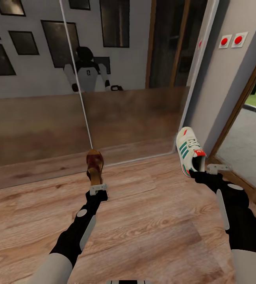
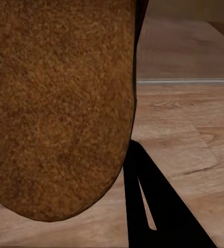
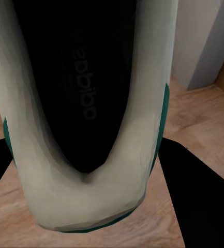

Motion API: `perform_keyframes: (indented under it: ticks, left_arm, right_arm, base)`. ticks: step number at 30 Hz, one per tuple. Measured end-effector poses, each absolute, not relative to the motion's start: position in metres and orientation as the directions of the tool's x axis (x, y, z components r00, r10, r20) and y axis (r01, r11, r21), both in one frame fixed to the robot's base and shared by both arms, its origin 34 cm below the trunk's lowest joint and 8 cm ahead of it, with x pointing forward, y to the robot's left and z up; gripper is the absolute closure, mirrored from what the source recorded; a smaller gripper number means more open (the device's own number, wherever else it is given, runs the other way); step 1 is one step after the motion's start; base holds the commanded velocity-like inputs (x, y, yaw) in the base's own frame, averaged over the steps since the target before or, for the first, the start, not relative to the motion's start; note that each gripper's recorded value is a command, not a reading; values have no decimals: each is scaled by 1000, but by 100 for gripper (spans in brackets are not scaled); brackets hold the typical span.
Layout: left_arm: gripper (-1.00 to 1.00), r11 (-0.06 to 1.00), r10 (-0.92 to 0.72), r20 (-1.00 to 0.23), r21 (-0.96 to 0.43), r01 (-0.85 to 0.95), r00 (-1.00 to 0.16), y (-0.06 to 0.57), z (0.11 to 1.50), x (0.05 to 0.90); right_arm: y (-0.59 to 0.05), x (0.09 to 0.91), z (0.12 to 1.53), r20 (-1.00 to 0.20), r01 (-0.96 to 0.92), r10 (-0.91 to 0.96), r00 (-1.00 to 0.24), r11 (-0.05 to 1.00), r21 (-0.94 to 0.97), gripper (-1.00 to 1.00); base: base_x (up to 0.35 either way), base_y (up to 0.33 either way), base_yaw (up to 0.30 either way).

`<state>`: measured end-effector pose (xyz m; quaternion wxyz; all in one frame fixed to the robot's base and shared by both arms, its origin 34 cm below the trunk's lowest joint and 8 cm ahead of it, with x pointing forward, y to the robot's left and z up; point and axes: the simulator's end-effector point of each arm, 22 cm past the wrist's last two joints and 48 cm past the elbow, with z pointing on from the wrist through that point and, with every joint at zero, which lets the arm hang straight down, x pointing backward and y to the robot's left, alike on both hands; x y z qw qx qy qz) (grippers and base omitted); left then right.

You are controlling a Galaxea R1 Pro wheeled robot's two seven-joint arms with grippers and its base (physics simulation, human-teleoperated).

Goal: Pick up the two gym shoes and the two sandals from the corridor floor and place them onto the hallstand (shoe rack) in the corridor, making sure they are on the rack and not on the floor. Arrange them so the two gym shoes are next to each other and the two sandals are next to each other.

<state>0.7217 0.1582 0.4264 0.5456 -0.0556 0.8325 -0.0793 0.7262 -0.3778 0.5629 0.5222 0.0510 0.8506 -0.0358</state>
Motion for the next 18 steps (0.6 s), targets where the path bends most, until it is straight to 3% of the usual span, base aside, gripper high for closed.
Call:
perform_keyframes:
  ticks: [6,12,18]
  left_arm:
    - [100,981,-179,-900,-193,-5,-397,158,428,722]
    - [100,981,-179,-902,-193,-4,-393,158,430,722]
    - [100,981,-179,-903,-193,-3,-391,158,432,722]
  right_arm:
    - [-378,726,565,-893,124,49,-447,992,-7,100]
    - [-378,726,566,-894,124,50,-445,992,-7,100]
    - [-378,726,568,-896,124,50,-442,992,-6,100]
  base:
    - [0,-6,296]
    - [0,-174,296]
    - [0,-23,296]
